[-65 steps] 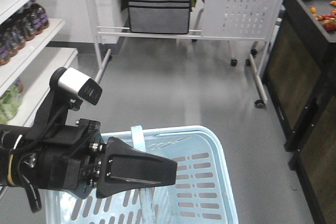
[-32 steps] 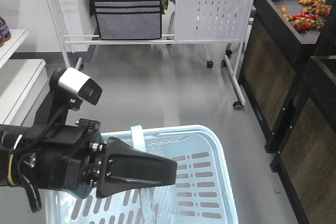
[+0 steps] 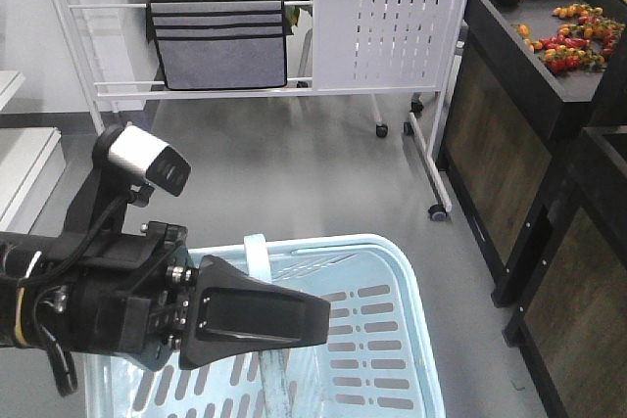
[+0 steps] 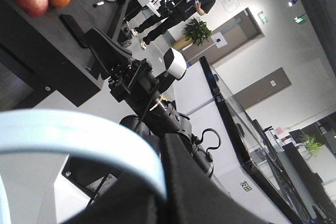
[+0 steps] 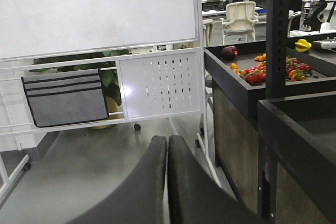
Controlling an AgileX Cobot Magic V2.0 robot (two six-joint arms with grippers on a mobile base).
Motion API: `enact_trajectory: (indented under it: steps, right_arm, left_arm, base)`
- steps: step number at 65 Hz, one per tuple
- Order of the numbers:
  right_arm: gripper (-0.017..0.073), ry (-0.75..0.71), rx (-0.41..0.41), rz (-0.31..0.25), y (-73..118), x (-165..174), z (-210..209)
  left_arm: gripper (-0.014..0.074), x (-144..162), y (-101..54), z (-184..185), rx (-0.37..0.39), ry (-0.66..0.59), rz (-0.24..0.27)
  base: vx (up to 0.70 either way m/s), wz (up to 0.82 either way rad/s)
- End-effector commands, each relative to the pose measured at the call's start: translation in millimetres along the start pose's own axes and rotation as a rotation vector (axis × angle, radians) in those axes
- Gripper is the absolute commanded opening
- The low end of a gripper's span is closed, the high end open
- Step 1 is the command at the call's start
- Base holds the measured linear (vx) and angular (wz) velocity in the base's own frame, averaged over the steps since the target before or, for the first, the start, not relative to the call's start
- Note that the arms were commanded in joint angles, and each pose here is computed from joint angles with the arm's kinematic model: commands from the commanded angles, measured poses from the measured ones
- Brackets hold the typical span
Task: Place coke in basket with both arms
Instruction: 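Drive the base with the held basket toward the snack shelves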
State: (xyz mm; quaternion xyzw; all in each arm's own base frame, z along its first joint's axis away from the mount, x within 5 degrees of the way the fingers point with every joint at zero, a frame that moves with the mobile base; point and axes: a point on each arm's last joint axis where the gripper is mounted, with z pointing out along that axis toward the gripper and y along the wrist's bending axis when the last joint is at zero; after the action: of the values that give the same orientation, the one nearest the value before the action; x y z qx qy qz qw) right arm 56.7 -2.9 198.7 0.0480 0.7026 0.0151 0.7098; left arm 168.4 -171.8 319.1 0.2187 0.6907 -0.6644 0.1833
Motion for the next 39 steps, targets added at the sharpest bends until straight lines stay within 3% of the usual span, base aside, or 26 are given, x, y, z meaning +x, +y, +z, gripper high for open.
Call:
enact_trajectory:
  steps: [1,39]
  right_arm:
    - [-0.0005,-0.072,-0.009,-0.012,0.9,-4.4,-0.9]
    - [-0.0005,-0.072,-0.009,-0.012,0.9,-4.4,-0.9]
  left_arm:
    - [-0.0006,-4.5,-25.8,-1.8,0.157,-0.014,0.027]
    - [-0.0006,-4.5,-25.8,-1.8,0.157,-0.014,0.027]
  base:
    - [0.21,-0.01]
    - [0.21,-0.02]
